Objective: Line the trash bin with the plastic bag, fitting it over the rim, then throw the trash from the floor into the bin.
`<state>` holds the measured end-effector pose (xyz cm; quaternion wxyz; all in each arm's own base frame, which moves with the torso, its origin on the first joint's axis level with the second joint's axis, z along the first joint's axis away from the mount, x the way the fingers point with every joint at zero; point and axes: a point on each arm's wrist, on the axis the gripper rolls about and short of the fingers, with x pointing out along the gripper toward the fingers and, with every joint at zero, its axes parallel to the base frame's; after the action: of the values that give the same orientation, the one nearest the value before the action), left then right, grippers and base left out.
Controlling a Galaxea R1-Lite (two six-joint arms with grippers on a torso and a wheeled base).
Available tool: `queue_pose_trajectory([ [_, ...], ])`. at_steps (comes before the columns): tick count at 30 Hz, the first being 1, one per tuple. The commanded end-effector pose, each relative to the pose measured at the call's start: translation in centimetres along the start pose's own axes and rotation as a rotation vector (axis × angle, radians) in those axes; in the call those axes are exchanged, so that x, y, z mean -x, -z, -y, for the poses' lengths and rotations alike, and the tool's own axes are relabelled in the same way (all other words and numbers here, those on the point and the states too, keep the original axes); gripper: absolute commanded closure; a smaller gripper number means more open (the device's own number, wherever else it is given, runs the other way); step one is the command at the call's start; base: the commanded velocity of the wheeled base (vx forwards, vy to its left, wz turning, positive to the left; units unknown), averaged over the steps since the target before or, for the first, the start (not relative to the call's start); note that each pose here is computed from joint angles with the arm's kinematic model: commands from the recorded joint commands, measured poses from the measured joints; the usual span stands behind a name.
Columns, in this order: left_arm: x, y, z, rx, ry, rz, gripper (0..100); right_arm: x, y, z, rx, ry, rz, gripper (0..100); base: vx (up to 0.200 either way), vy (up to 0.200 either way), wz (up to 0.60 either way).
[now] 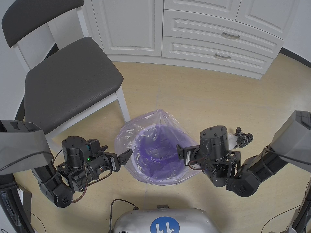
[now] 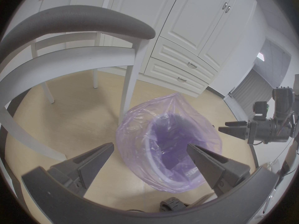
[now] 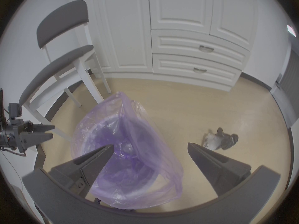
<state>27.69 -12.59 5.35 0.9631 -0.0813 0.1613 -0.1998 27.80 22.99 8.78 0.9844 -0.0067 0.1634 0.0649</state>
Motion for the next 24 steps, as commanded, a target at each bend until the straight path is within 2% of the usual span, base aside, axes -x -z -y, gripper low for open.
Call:
queue_pose_trajectory([
  [1,-1.1,0.5,-1.7,-0.012,-0.052,-0.014,0,-2.2,3.3,-0.1,-0.006,0.032,-0.079,0,0.0,0.0,0.0],
  [4,-1.4,0.6,-2.0,-0.02,-0.06,-0.016,0,-4.0,3.7,0.7,-0.031,0.068,-0.07,0,0.0,0.0,0.0],
  [11,-1.5,0.6,-2.0,-0.024,-0.06,-0.016,0,-6.3,2.7,1.4,-0.069,0.094,-0.032,0,0.0,0.0,0.0],
  [17,-1.7,0.6,-2.0,-0.024,-0.059,-0.013,0,-8.7,1.7,4.0,-0.112,0.171,-0.001,0,0.0,0.0,0.0],
  [20,-1.6,0.5,-2.0,-0.024,-0.059,-0.002,0,-10.2,0.5,6.5,-0.147,0.232,0.03,0,0.0,0.0,0.0],
  [24,-1.6,0.5,-2.0,-0.024,-0.059,-0.002,0,-11.5,-0.5,7.3,-0.196,0.248,0.08,0,0.0,0.0,0.0],
])
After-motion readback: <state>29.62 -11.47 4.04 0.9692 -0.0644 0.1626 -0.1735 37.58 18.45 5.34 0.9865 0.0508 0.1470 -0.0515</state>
